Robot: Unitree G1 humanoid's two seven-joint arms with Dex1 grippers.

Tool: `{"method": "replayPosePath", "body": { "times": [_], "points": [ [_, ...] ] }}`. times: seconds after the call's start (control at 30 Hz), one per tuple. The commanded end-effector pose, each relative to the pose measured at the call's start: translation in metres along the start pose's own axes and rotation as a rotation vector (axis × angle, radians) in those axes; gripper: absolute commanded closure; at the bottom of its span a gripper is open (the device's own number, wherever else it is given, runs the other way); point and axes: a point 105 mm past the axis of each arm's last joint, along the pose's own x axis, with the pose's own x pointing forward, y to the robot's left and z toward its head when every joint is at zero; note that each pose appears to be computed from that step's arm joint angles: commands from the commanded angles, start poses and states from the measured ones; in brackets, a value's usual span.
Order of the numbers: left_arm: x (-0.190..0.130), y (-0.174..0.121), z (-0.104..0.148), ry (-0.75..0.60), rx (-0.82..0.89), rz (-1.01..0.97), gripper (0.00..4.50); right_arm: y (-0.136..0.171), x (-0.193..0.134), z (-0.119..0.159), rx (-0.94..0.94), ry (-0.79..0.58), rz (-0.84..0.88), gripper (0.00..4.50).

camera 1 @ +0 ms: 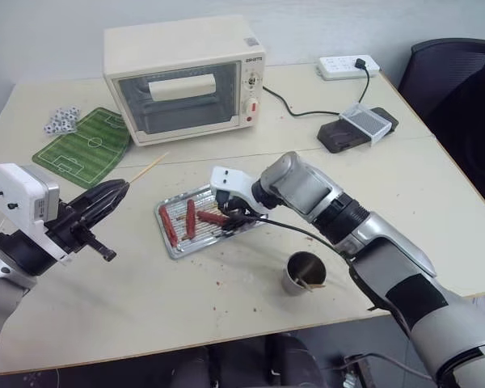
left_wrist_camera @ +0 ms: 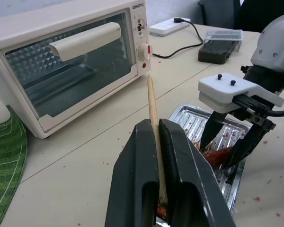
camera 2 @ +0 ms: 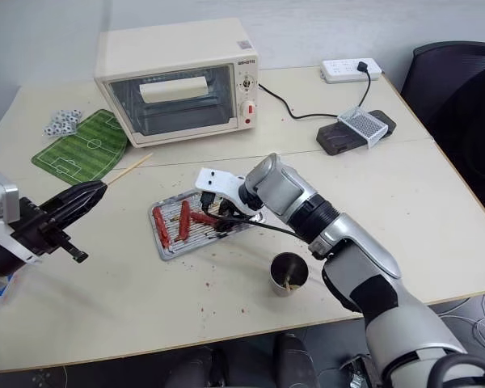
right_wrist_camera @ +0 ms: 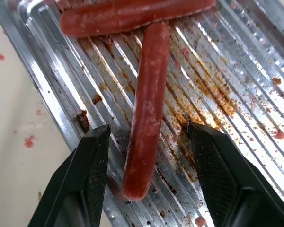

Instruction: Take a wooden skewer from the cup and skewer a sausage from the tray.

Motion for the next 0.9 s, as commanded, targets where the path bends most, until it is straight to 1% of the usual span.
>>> {"method": "replayPosePath", "body": {
  "times": [0.03, 0.13, 0.23, 0.5, 0.73, 0.9],
  "points": [
    [-0.0012, -0.0050, 0.0095, -0.037, 0.041, -0.004, 4.50, 0.0019, 0.0019, 0.0028, -0.029, -0.017, 0.006, 1.86],
    [-0.0017, -0.0052, 0.0097, -0.038, 0.042, -0.001, 4.50, 0.0016, 0.0026, 0.0017, -0.028, -0.018, 0.005, 2.46],
    [-0.0023, -0.0050, 0.0094, -0.037, 0.042, 0.001, 4.50, 0.0012, 0.0027, 0.0017, -0.029, -0.019, 0.002, 3.39],
    [-0.0013, -0.0030, 0.0088, -0.037, 0.043, -0.002, 4.50, -0.0004, 0.0017, 0.0026, -0.028, -0.028, -0.005, 3.39],
    [0.0030, -0.0018, 0.0086, -0.044, 0.045, -0.019, 4.50, -0.0056, -0.0068, 0.0086, -0.022, -0.056, -0.020, 3.39],
    [0.0069, 0.0008, 0.0111, -0.058, 0.049, -0.020, 4.50, -0.0005, 0.0002, 0.0009, -0.020, -0.046, -0.012, 3.39]
  ]
}}
